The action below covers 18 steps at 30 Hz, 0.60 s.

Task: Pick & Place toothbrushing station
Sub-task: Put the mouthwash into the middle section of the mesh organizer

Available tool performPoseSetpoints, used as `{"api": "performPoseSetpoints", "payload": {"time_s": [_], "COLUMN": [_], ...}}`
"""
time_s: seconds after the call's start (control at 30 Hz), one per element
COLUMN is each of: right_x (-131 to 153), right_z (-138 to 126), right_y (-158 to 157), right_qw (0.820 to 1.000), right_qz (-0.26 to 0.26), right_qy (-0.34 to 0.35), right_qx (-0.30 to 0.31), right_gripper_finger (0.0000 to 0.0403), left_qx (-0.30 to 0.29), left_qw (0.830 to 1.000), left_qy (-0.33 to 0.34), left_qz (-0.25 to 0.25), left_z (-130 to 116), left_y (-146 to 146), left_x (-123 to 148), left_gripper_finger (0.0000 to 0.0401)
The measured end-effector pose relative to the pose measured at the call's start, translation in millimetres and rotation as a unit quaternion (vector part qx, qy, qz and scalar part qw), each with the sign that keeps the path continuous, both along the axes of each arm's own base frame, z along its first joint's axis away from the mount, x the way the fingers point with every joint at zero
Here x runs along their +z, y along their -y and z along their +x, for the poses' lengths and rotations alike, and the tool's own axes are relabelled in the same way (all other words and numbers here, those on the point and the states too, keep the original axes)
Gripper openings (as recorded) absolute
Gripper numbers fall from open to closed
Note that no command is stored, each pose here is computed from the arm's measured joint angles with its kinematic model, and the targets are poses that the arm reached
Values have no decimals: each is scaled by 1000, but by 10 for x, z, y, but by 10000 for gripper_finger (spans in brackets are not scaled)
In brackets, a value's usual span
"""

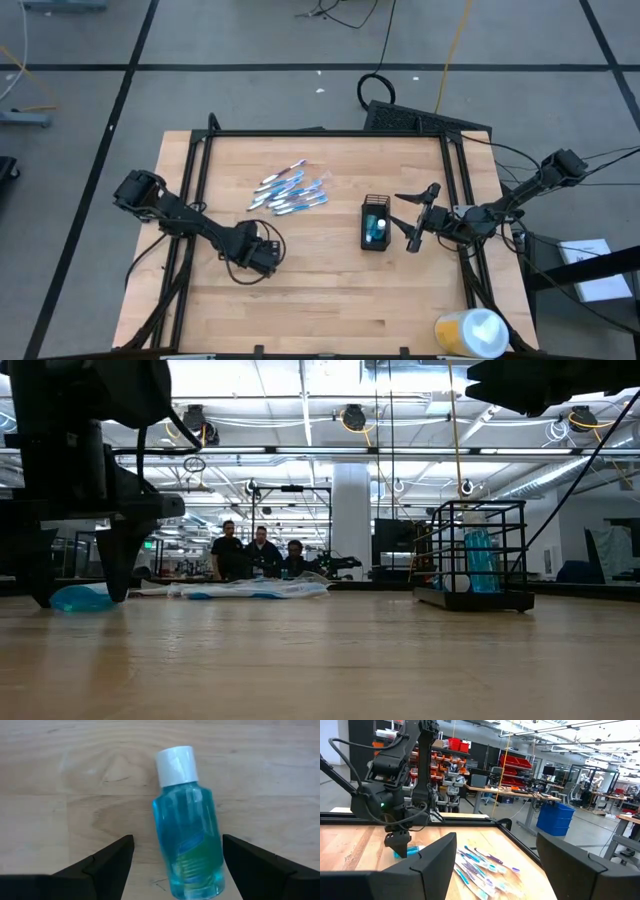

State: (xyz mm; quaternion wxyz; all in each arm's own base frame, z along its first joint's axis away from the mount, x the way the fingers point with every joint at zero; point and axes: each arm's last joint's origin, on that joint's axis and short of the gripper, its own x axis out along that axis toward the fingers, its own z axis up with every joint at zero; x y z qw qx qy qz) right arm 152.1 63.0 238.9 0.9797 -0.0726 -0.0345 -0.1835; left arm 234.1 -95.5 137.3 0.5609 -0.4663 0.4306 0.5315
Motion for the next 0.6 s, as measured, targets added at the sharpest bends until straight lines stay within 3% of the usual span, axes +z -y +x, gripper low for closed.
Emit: {"api": "performPoseSetpoints", "payload": {"time_s": [0.3, 0.6], "right_x": [3, 4], "right_z": [0, 0], "right_y": [0, 0], "right_qw": [1000, 1000], "right_qz": [3, 10], "right_qy": [2, 5], "right_qx": [0, 1], "right_gripper_finger": [265, 265], "left_qx": [-22, -34], "left_qw": [999, 999], "left_qy": [-2, -12], "left_qz": [-26, -24], "left_z": [4, -13], "left_y": [-30, -34], "left_x": [-46, -57], "left_gripper_finger": [300, 202]}}
